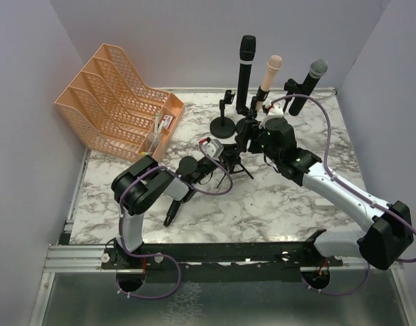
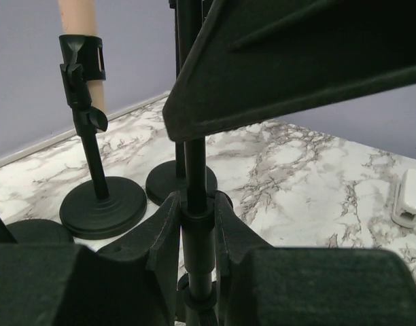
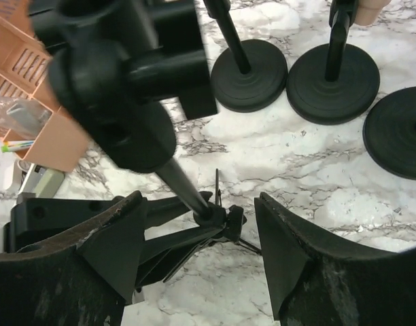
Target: Attach the microphones to the stand
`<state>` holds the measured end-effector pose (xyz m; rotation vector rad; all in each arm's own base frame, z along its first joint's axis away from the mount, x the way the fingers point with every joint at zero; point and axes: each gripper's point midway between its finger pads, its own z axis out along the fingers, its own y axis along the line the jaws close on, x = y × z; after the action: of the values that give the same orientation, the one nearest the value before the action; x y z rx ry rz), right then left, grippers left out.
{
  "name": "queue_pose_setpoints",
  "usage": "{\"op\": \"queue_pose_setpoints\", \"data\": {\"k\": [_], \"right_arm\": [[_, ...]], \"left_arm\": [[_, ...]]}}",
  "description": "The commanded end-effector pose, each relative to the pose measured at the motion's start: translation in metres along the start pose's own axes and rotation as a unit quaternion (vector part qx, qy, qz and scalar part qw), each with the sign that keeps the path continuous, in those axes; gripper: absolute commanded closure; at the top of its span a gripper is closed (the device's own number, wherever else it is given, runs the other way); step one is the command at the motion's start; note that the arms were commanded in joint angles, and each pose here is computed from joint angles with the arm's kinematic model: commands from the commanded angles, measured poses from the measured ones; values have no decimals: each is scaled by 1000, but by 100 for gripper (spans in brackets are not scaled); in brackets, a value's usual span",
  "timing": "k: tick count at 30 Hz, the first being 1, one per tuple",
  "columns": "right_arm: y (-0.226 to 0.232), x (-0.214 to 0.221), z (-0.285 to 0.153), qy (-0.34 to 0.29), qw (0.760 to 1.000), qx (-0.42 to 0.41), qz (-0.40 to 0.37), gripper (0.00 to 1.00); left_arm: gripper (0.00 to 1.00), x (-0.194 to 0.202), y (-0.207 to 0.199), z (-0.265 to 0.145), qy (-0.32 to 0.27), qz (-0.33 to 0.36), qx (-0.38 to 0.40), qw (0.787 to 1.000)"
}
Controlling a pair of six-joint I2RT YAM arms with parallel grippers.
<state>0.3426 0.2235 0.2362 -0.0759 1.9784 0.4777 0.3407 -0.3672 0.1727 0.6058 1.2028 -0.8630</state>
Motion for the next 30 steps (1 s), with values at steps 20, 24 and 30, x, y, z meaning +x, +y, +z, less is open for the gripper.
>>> {"op": "queue_pose_setpoints", "data": {"k": [20, 24, 30], "right_arm": [[-1, -26, 30, -177, 966, -30, -183, 99], [-14, -36, 28, -200, 954, 7, -223, 99], [-29, -39, 33, -202, 953, 32, -224, 99]], "left_arm": [[47, -20, 4, -42, -5, -6, -6, 1000], [36, -39, 5, -46, -15, -17, -16, 1000], [33, -56, 13, -51, -10, -25, -49, 998]]}}
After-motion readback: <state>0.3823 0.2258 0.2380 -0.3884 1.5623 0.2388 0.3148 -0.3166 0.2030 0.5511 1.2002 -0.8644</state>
